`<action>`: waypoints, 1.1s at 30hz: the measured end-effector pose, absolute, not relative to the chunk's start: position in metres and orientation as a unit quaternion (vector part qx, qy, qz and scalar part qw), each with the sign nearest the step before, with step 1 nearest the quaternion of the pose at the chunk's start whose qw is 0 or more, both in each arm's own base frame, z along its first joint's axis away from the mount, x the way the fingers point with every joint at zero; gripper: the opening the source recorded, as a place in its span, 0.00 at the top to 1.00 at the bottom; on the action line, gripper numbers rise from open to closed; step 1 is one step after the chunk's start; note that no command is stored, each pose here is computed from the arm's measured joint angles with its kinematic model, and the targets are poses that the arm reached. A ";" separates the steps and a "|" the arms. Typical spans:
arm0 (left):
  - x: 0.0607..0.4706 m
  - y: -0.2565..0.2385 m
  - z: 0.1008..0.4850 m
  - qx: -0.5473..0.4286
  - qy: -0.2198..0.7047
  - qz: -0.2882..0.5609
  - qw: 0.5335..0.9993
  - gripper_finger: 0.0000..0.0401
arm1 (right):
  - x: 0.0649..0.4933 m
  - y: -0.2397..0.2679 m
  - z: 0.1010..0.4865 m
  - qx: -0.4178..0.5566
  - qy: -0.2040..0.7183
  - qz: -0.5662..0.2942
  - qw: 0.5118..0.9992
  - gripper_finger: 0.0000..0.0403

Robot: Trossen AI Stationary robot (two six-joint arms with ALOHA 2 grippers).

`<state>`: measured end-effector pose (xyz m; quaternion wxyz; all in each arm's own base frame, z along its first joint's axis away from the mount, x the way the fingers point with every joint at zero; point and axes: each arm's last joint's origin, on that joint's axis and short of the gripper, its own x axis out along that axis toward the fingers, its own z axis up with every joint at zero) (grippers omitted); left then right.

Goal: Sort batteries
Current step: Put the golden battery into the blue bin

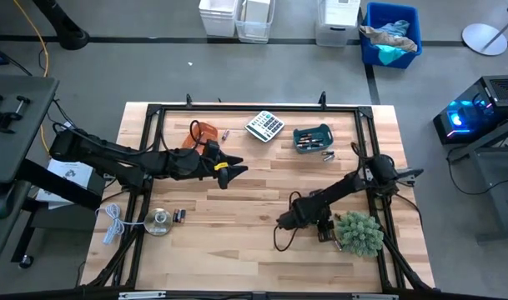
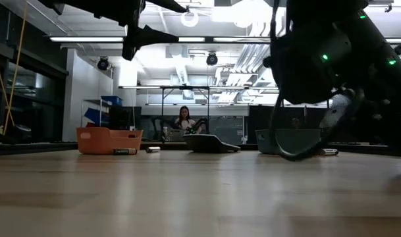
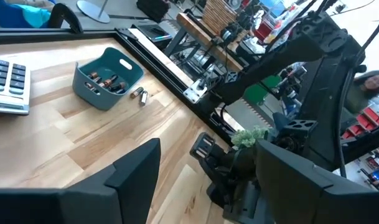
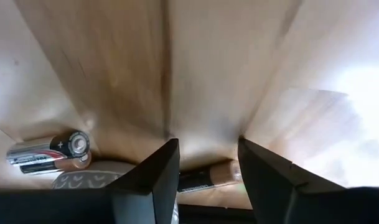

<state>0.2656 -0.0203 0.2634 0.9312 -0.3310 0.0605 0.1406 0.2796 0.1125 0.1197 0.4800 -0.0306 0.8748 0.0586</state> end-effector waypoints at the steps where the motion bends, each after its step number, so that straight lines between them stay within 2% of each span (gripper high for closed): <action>1: 0.266 -0.020 0.263 -0.331 0.061 0.141 0.931 0.39 | 0.282 0.109 0.124 -0.028 0.872 0.051 0.486 0.60; 6: 0.266 -0.020 0.263 -0.331 0.064 0.135 0.932 0.39 | 0.279 0.082 0.153 0.042 0.852 -0.004 0.522 0.60; 8: 0.266 -0.020 0.263 -0.330 0.066 0.134 0.932 0.39 | 0.268 0.070 0.158 0.091 0.852 -0.035 0.514 0.60; 12: 0.266 -0.021 0.263 -0.316 0.071 0.124 0.938 0.39 | 0.239 0.054 0.151 0.190 0.864 -0.059 0.462 0.60; 18: 0.266 -0.022 0.263 -0.313 0.077 0.110 0.940 0.39 | 0.222 0.048 0.134 0.258 0.851 -0.074 0.452 0.60; 24: 0.266 -0.022 0.263 -0.310 0.082 0.099 0.942 0.39 | 0.224 0.058 0.130 0.269 0.842 -0.074 0.461 0.60; 33: 0.266 -0.022 0.262 -0.307 0.085 0.096 0.943 0.39 | 0.227 0.059 0.122 0.251 0.834 -0.124 0.475 0.60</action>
